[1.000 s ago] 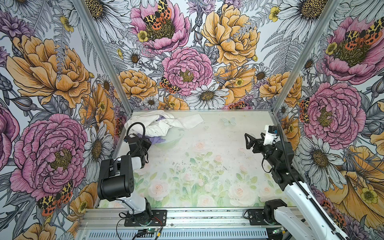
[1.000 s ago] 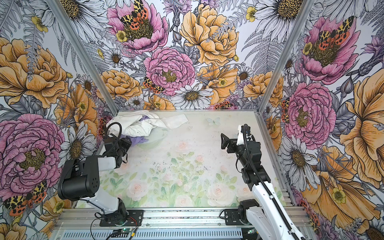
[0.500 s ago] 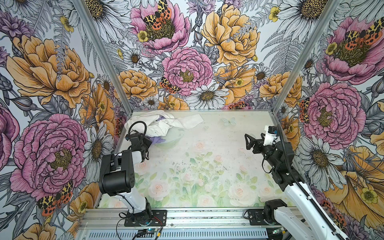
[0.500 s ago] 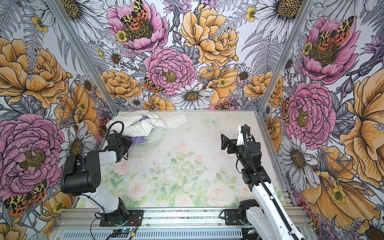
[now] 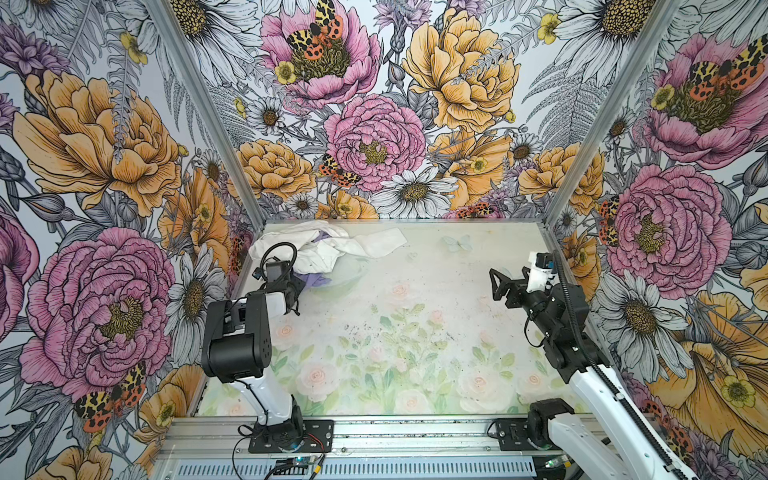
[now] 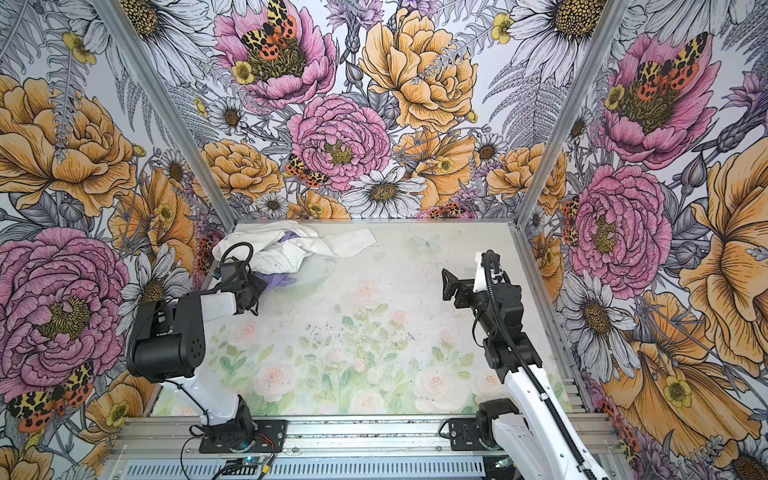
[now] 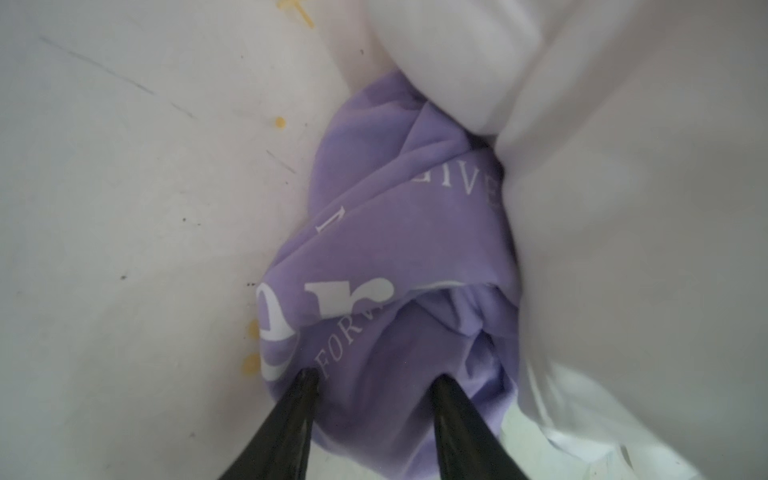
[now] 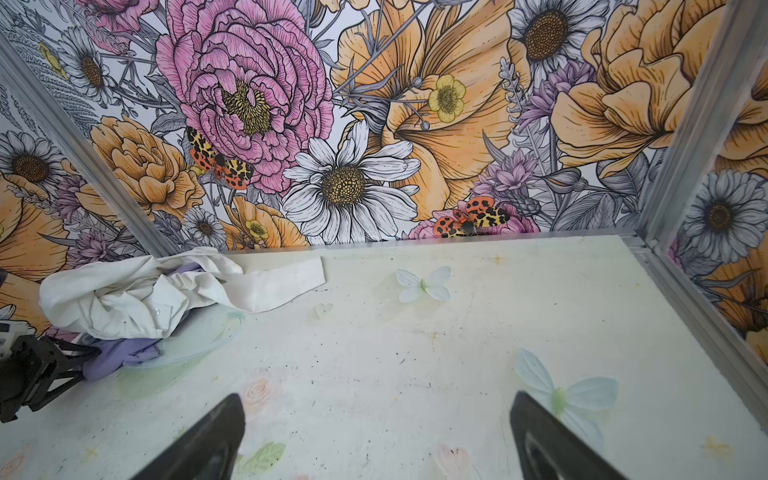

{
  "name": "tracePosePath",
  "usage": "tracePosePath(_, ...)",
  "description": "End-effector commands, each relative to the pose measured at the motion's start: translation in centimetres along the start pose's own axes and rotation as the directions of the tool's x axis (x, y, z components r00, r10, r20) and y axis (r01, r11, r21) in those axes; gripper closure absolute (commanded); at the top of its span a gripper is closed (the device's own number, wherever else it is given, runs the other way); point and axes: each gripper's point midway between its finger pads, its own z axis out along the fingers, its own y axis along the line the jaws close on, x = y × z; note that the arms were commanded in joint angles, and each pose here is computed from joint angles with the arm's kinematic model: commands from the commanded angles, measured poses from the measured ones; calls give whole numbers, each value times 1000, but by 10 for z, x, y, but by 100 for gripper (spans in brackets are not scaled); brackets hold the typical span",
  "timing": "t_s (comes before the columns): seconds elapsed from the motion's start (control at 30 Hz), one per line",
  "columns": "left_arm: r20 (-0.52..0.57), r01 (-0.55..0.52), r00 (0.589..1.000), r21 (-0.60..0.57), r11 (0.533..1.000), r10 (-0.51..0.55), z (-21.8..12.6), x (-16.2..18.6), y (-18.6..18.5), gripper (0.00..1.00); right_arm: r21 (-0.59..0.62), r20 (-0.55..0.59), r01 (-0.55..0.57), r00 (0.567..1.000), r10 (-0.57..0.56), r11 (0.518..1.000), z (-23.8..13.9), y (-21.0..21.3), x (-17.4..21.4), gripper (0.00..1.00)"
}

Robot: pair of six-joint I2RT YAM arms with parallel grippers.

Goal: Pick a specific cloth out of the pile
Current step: 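Lower the left gripper onto the lavender shirt under the white cloth, then close the left gripper on the lavender shirt and pull it out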

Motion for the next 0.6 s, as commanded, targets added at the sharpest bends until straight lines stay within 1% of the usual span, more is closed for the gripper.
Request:
tracePosePath(0.0, 0, -16, 1000, -59, 998, 16, 3, 2, 5, 53, 1, 3, 21, 1000, -21, 1000, -2, 1, 3, 1)
tracePosePath(0.03, -4, -18, 1000, -70, 997, 17, 4, 2, 6, 55, 1, 2, 23, 1000, -23, 1000, -2, 1, 3, 1)
tracePosePath(0.1, -11, -24, 1000, -72, 997, 23, 7, 3, 4, 65, 2, 3, 23, 1000, -23, 1000, -2, 0, 3, 0)
tracePosePath(0.17, -14, -23, 1000, -68, 997, 22, 8, 3, 3, 74, 2, 4, 25, 1000, -25, 1000, -2, 1, 2, 0)
tracePosePath(0.23, -17, -23, 1000, -59, 998, 22, 8, 2, 0, 87, 2, 3, 26, 1000, -26, 1000, -2, 0, 2, 0)
tracePosePath(0.3, -20, -25, 1000, -48, 999, 24, 8, 1, -3, 93, 2, 1, 27, 1000, -27, 1000, -2, 0, 3, 1)
tracePosePath(0.4, -17, -28, 999, -30, 999, 27, 5, -1, -8, 100, 1, 4, 28, 1000, -28, 1000, -3, 1, 2, 0)
tracePosePath(0.57, -1, -30, 1000, -5, 1000, 30, -5, -7, -15, 100, 1, 7, 31, 999, -31, 1000, -4, 1, 2, 0)
